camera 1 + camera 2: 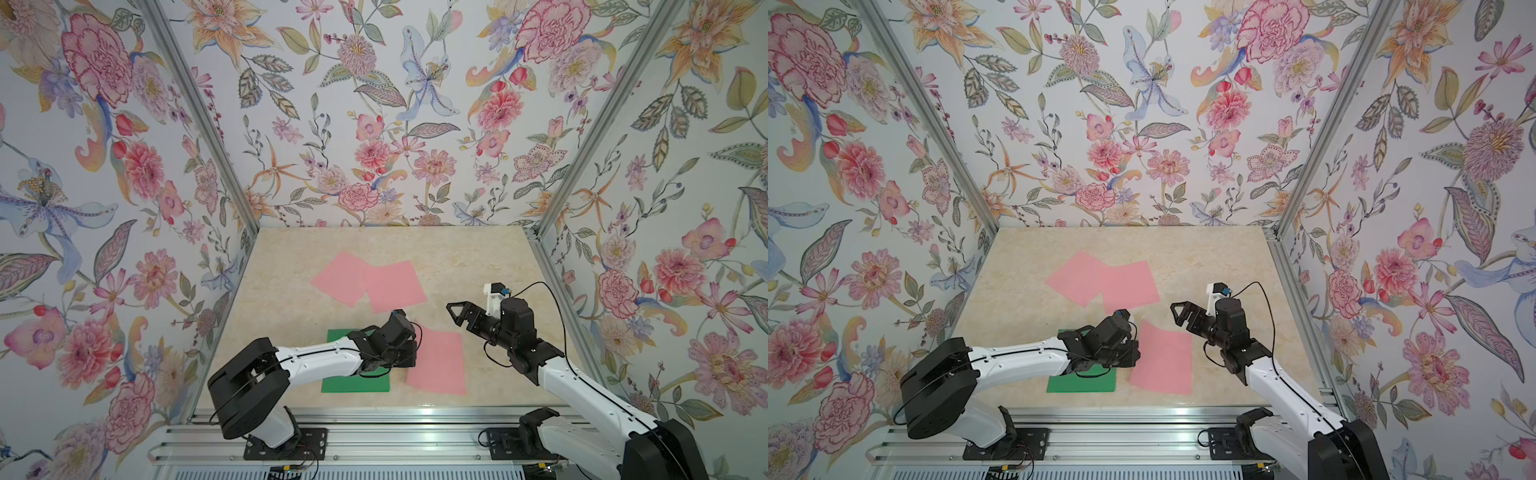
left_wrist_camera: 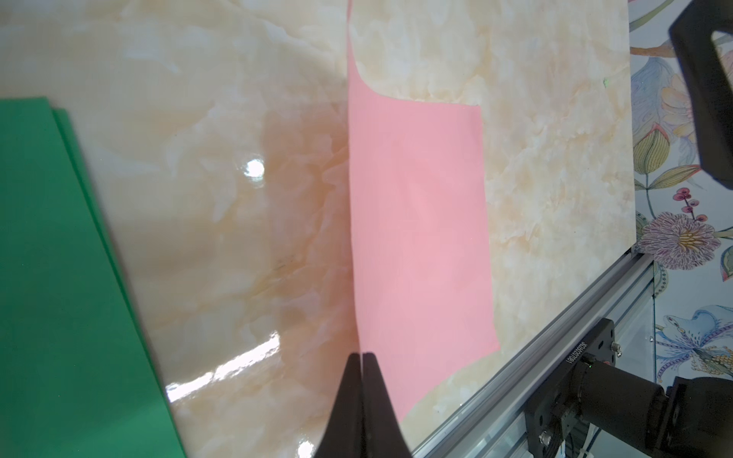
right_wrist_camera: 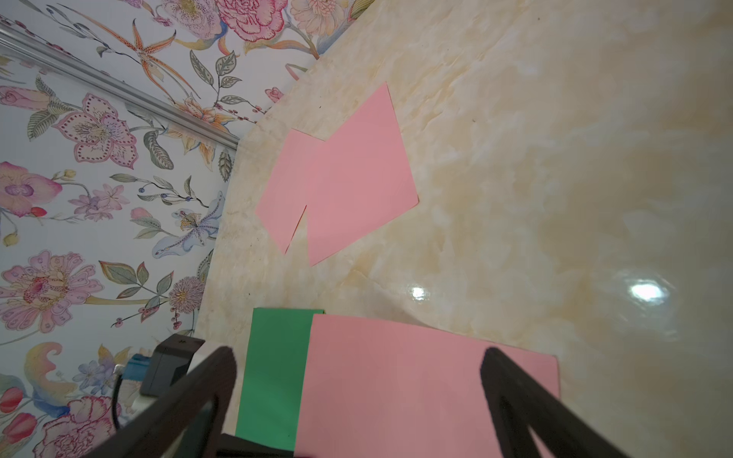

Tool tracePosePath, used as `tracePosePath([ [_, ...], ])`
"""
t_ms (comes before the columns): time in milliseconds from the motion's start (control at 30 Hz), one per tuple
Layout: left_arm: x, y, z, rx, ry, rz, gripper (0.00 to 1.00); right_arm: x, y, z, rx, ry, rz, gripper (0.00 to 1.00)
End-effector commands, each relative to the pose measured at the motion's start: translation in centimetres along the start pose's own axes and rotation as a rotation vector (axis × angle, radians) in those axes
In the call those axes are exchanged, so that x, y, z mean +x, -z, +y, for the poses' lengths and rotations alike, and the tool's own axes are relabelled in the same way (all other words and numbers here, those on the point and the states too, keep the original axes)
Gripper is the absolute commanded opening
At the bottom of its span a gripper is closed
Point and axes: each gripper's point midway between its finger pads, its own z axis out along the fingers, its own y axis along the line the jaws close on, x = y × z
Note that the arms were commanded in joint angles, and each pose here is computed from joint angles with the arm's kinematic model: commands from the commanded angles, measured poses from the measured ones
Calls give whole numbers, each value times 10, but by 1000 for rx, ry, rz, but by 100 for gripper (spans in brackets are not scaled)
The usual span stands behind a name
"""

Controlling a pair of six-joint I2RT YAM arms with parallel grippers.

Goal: Sort the scattered colored papers by color
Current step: Place the colored paper at the center of the board.

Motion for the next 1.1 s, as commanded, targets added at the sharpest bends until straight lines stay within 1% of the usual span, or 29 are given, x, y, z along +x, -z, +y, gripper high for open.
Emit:
tracePosePath([
  [0, 14, 6, 24, -78, 31, 3, 0, 11, -1, 5, -12, -7, -9, 100],
  [167, 15, 7, 28, -97, 64, -10, 0, 40, -12, 0, 20, -7, 45, 100],
  [300, 13, 9, 31, -116, 95, -33, 0, 52, -16, -7, 29, -20, 54, 100],
  [467, 10, 10, 29, -120, 118, -46, 0, 59, -21, -3, 27, -5, 81, 100],
  [700, 5, 6, 16, -100, 124, -35, 0, 65, -32, 8, 16, 14, 116, 100],
  [767, 8, 3, 18, -111, 128, -30, 0, 67, -34, 5, 25, 11, 120, 100],
  [800, 0, 5, 7, -90, 130, -45, 0, 67, -35, 4, 29, 12, 120, 100],
  [833, 0, 4, 5, -89, 134, -44, 0, 68, -35, 2, 35, 12, 120, 100],
  [1067, 3, 0, 4, -94, 144, -29, 0, 76, -42, -8, 68, 23, 149, 100],
])
